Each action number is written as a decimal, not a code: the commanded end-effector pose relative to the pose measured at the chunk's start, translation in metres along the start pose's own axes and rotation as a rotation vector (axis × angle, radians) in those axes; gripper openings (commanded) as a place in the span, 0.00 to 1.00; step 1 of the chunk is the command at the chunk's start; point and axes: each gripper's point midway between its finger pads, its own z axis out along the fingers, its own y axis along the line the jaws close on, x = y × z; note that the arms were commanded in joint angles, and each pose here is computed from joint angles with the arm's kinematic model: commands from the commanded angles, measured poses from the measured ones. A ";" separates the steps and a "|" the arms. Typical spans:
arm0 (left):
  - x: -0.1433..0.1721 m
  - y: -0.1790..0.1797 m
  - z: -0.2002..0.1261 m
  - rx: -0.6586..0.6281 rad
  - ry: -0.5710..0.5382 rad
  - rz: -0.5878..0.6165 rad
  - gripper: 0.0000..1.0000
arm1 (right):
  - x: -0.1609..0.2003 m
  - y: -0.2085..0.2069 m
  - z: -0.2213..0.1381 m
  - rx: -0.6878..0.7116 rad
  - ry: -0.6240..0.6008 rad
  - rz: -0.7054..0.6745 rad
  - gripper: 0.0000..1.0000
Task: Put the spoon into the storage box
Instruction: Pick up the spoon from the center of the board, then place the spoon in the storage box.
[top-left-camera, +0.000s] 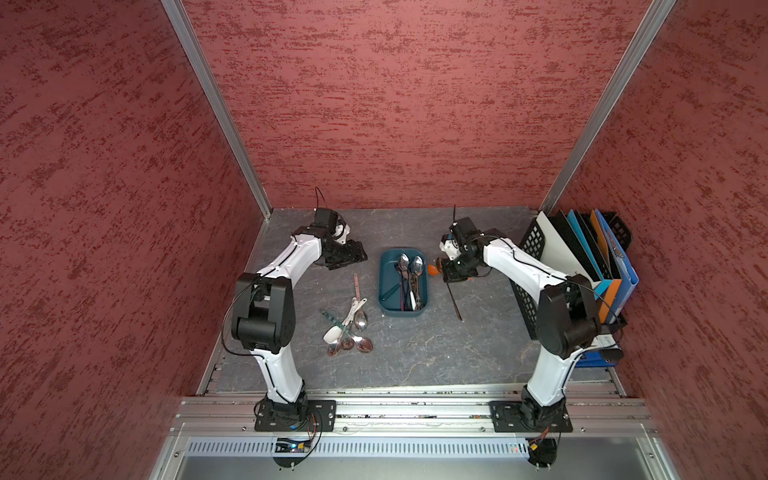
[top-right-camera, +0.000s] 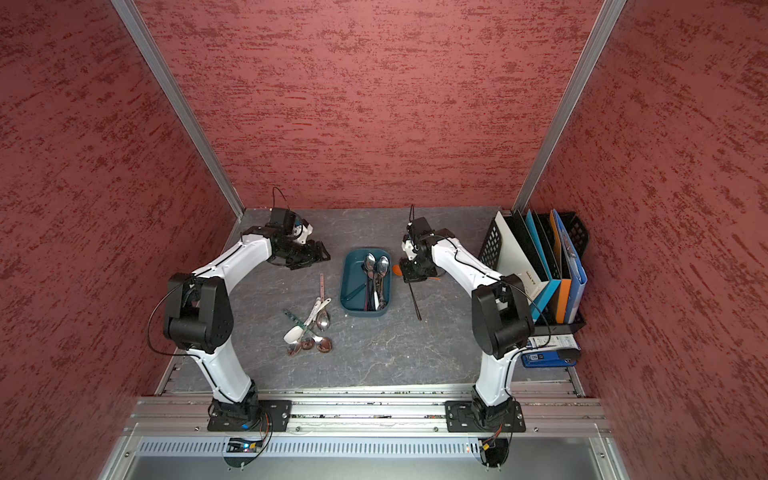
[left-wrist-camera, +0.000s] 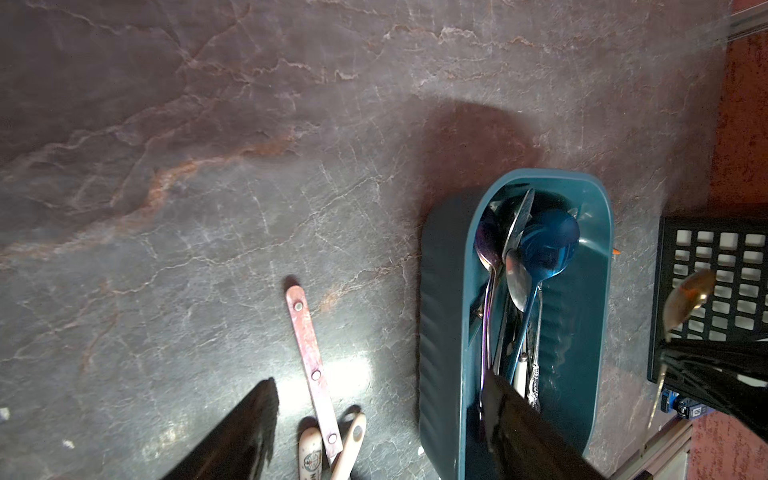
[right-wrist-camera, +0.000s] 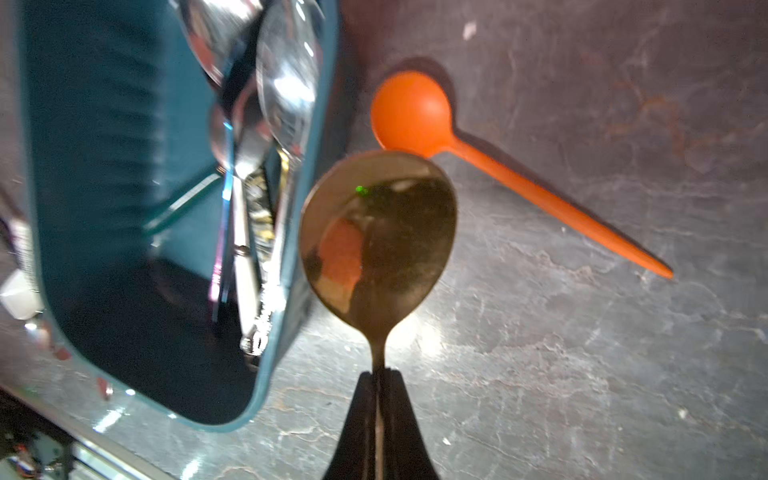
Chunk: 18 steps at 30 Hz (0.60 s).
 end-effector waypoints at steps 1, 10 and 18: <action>-0.006 -0.008 -0.013 0.030 -0.052 0.015 0.80 | -0.019 0.032 0.001 -0.110 -0.033 0.070 0.00; 0.000 -0.003 -0.020 0.017 -0.066 -0.005 0.80 | -0.061 0.070 0.034 -0.190 -0.047 0.095 0.00; 0.004 -0.001 -0.024 0.008 -0.069 -0.019 0.80 | -0.084 0.089 0.064 -0.246 -0.052 0.143 0.00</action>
